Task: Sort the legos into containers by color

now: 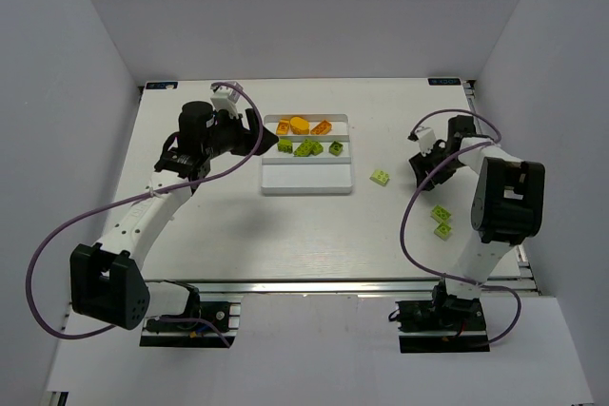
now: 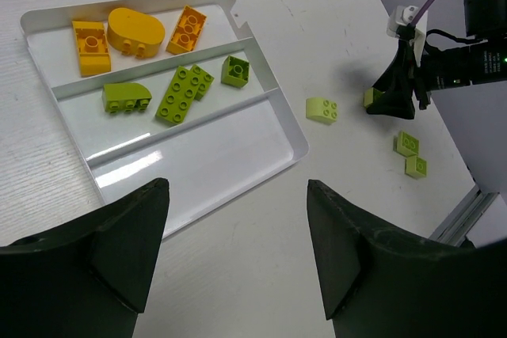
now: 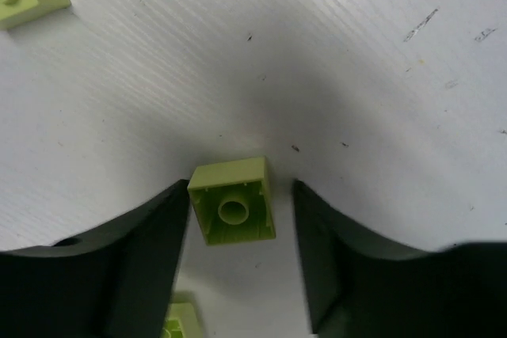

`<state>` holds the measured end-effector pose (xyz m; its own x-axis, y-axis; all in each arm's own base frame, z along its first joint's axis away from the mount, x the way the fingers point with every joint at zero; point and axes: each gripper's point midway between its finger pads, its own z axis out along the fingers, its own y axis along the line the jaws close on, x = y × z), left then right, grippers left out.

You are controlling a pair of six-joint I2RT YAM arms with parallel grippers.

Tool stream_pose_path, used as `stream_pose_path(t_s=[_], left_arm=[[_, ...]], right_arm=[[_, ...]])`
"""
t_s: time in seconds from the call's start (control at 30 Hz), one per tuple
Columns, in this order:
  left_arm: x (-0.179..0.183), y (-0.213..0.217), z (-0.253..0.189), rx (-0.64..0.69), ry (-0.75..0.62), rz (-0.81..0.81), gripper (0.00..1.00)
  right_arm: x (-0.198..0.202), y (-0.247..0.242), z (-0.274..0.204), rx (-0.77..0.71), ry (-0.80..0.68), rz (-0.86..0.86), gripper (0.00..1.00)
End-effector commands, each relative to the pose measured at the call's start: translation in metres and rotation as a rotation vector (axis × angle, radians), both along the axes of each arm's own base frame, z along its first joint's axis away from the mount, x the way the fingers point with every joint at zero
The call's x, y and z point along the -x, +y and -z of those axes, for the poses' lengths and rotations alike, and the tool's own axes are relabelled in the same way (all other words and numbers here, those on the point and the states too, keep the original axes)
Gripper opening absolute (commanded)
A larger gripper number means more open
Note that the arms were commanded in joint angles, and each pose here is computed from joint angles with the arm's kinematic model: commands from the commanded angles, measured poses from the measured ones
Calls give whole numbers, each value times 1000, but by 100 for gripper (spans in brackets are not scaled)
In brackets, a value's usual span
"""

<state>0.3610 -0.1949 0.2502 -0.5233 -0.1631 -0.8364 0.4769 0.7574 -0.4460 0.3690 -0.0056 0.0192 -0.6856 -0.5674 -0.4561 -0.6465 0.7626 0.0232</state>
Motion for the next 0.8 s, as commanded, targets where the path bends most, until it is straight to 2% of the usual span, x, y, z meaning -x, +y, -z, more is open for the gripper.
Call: stream_pose_path(t_s=[0.0, 0.03, 0.1, 0.13, 0.23, 0.3, 0.47, 0.57, 0.67, 0.7, 0.77], left_arm=[[0, 2, -1, -3, -9, -1, 80], [0, 2, 0, -6, -5, -2, 80], [-1, 2, 1, -8, -5, -5, 80], [-1, 3, 1, -11, -7, -8, 80], [-1, 3, 0, -12, -9, -9, 80], [0, 3, -3, -8, -16, -5, 80], [-3, 9, -1, -23, -25, -26, 80], [-6, 10, 3, -35, -19, -32, 80], [-6, 11, 5, -41, -20, -33, 80], [-6, 11, 5, -40, -23, -33, 81], [-7, 11, 7, -45, -21, -33, 81]], right_arm=[[-23, -2, -10, 37, -62, -28, 55], [-20, -1, -8, 36, -44, -34, 37], [-18, 3, -11, 28, -44, -53, 23], [-17, 7, -18, 29, -61, -69, 11], [-8, 33, -37, -15, -85, -135, 0], [-6, 58, -57, -92, -109, -173, 0], [4, 163, -101, -244, -151, -356, 0], [-7, 197, -112, -289, -147, -364, 5], [-21, 227, -110, -306, -121, -353, 12], [-19, 238, -99, -299, -83, -357, 18], [-31, 249, -103, -294, -97, -340, 23]])
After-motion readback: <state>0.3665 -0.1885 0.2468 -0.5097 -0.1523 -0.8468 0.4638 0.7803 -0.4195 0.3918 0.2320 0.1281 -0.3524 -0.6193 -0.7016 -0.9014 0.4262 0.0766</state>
